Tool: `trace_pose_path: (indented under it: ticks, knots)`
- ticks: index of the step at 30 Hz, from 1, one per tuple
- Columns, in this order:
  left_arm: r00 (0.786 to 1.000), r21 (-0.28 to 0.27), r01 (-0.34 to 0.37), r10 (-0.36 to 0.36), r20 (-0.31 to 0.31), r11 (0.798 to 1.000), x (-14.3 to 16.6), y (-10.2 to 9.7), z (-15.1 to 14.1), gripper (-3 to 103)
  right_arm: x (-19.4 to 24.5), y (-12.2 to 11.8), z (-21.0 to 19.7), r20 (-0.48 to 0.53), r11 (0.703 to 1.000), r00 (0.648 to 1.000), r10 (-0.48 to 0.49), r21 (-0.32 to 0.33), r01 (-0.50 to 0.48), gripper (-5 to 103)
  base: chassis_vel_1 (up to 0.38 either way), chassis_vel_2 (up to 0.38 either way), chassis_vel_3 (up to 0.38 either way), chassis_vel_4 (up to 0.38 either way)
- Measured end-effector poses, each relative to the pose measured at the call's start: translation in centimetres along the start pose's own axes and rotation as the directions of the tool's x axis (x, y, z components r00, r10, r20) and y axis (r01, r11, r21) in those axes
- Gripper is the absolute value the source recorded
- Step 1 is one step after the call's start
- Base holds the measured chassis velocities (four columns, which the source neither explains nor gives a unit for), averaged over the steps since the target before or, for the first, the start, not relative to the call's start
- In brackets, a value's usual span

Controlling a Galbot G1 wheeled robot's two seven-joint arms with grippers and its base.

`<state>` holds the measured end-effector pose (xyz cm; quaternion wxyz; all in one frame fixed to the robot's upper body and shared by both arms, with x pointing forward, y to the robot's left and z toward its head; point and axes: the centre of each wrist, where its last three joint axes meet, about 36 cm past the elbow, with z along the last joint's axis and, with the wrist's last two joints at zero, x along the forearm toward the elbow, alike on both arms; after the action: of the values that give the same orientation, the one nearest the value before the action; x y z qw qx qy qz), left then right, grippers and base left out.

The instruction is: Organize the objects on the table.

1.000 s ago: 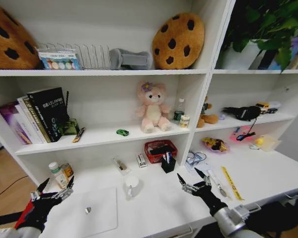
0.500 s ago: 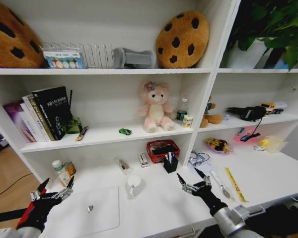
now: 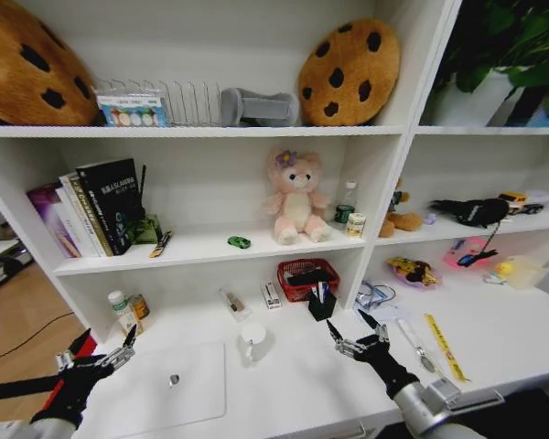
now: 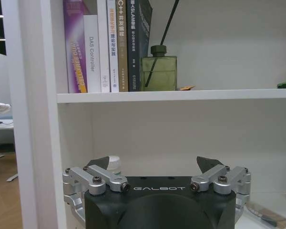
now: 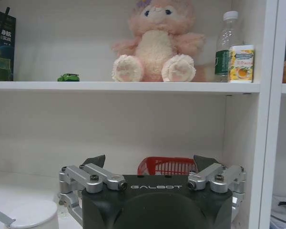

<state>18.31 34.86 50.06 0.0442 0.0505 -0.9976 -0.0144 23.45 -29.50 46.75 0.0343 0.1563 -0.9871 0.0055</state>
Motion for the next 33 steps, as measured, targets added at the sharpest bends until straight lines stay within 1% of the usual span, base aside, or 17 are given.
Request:
trace_pose_path:
  ticks: [5, 33]
  knots:
    - [1.0, 0.0, 0.0, 0.0, 0.0, 1.0, 0.0, 0.0, 0.0, 100, 0.0, 0.0, 0.0, 0.0, 1.0, 1.0, 0.0, 0.0, 0.0, 100, 0.065, 0.046, 0.058, 0.057]
    - [1.0, 0.0, 0.0, 0.0, 0.0, 1.0, 0.0, 0.0, 0.0, 100, 0.0, 0.0, 0.0, 0.0, 1.0, 1.0, 0.0, 0.0, 0.0, 100, 0.0, 0.0, 0.0, 0.0]
